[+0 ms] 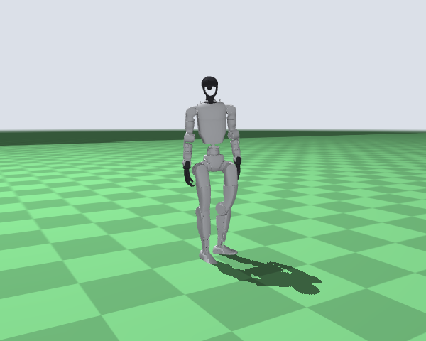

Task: In place motions

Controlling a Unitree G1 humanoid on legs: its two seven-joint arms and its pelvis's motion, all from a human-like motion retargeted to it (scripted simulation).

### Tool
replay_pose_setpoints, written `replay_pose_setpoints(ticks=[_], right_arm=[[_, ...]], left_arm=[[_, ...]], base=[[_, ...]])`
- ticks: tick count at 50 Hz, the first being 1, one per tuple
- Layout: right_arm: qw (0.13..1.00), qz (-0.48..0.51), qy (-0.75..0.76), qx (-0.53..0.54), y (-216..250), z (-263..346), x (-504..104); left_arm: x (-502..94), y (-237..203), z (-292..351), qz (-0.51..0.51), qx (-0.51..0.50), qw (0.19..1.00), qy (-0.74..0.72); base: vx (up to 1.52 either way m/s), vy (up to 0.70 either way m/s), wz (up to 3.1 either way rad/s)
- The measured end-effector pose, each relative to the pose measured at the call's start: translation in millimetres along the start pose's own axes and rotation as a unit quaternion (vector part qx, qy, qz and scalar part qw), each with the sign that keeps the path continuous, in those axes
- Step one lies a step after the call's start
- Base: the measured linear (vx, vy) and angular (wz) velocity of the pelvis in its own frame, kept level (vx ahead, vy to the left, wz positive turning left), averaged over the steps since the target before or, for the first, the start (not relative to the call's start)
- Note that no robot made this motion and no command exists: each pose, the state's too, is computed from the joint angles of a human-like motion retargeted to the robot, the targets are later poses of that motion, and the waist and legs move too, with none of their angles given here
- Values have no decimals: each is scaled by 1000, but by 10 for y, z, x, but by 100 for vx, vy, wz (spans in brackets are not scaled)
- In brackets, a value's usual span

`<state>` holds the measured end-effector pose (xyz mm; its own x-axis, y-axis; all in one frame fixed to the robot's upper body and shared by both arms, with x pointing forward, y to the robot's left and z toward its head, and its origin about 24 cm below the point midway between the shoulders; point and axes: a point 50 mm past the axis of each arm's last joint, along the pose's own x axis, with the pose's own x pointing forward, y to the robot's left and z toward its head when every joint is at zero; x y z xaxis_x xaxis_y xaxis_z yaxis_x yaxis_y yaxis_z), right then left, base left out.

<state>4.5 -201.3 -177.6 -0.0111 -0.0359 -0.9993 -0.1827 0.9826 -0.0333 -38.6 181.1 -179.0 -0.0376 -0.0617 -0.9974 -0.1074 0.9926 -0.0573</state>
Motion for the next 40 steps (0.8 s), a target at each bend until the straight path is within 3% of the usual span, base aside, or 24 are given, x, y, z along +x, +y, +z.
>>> replay_pose_setpoints(ticks=[40], right_arm=[[1000,7,-6,8,-72,-78,-13]], left_arm=[[-25,92,-158,47,3,998,36]], base=[[9,11,92]])
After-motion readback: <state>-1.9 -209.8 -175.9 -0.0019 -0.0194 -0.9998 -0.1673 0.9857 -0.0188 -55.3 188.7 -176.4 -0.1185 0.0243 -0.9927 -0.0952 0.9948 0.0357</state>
